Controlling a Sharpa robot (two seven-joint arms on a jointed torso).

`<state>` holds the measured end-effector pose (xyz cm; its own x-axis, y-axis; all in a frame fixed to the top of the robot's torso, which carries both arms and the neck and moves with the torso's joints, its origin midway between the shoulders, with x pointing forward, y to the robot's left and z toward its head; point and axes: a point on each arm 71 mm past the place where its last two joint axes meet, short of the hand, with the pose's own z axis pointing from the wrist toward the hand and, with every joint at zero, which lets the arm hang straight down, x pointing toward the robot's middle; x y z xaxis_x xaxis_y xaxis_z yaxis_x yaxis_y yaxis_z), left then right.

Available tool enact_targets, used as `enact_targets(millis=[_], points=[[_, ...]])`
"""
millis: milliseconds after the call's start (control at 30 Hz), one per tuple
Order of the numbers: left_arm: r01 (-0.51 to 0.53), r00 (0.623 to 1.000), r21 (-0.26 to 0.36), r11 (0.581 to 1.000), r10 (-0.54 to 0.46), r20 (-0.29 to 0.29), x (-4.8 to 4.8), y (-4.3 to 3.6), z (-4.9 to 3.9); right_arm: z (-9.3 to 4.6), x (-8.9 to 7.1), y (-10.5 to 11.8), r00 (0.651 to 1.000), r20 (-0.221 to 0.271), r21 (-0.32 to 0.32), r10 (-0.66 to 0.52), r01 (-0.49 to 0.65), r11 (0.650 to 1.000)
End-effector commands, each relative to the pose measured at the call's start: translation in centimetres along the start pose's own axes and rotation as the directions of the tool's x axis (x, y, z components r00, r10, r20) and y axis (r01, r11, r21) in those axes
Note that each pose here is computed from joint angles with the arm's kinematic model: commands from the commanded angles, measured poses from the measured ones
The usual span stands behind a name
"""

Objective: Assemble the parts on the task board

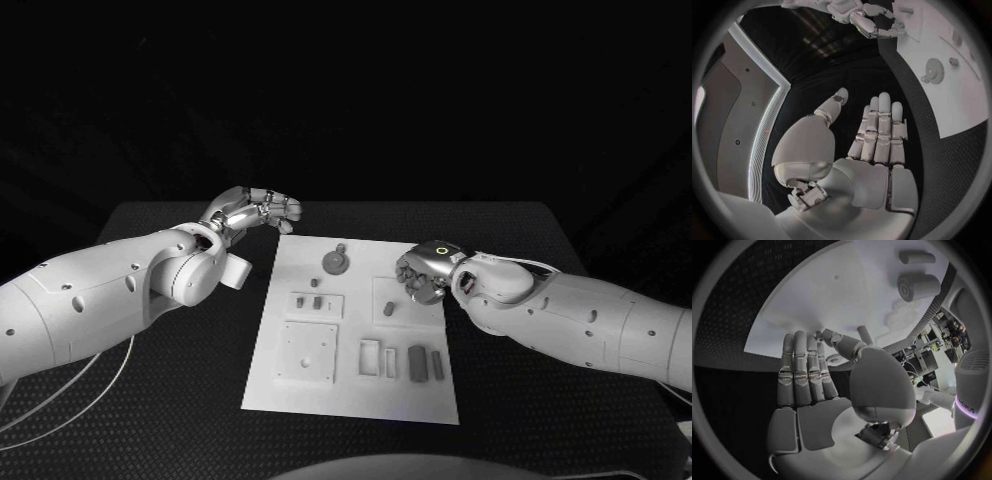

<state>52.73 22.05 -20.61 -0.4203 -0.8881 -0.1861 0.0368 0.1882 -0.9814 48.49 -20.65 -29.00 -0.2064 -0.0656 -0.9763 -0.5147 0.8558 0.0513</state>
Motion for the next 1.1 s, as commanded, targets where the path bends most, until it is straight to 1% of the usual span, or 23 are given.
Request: enact_targets(millis=[33,167,667,733,833,1100], points=[[0.014,1.000,0.009,1.000,-0.013,-0.014,0.16,-0.13,0.04,-0.5,1.8,-0.2,0.995,-0.081,0.006,-0.056,0.057,0.998],[0.014,1.000,0.008,1.000,-0.014,-0.015,0.11,-0.11,0.01,-0.6,2.2,0.0,0.994,-0.090,0.003,-0.058,0.059,0.998],[0.014,1.000,0.008,1.000,-0.014,-0.016,0.07,-0.10,-0.02,-0.7,2.6,0.2,0.994,-0.084,-0.005,-0.069,0.069,0.998],[0.015,1.000,0.008,1.000,-0.014,-0.017,0.09,-0.11,-0.01,-0.7,2.7,0.3,0.994,-0.076,-0.007,-0.077,0.076,0.997],[0.015,1.000,0.008,1.000,-0.015,-0.018,0.08,-0.10,-0.03,-0.8,2.7,0.2,0.995,-0.046,-0.007,-0.086,0.086,0.996],[0.015,1.000,0.008,1.000,-0.015,-0.017,0.04,-0.09,-0.03,-0.9,2.8,0.2,0.994,-0.024,-0.006,-0.111,0.111,0.994]])
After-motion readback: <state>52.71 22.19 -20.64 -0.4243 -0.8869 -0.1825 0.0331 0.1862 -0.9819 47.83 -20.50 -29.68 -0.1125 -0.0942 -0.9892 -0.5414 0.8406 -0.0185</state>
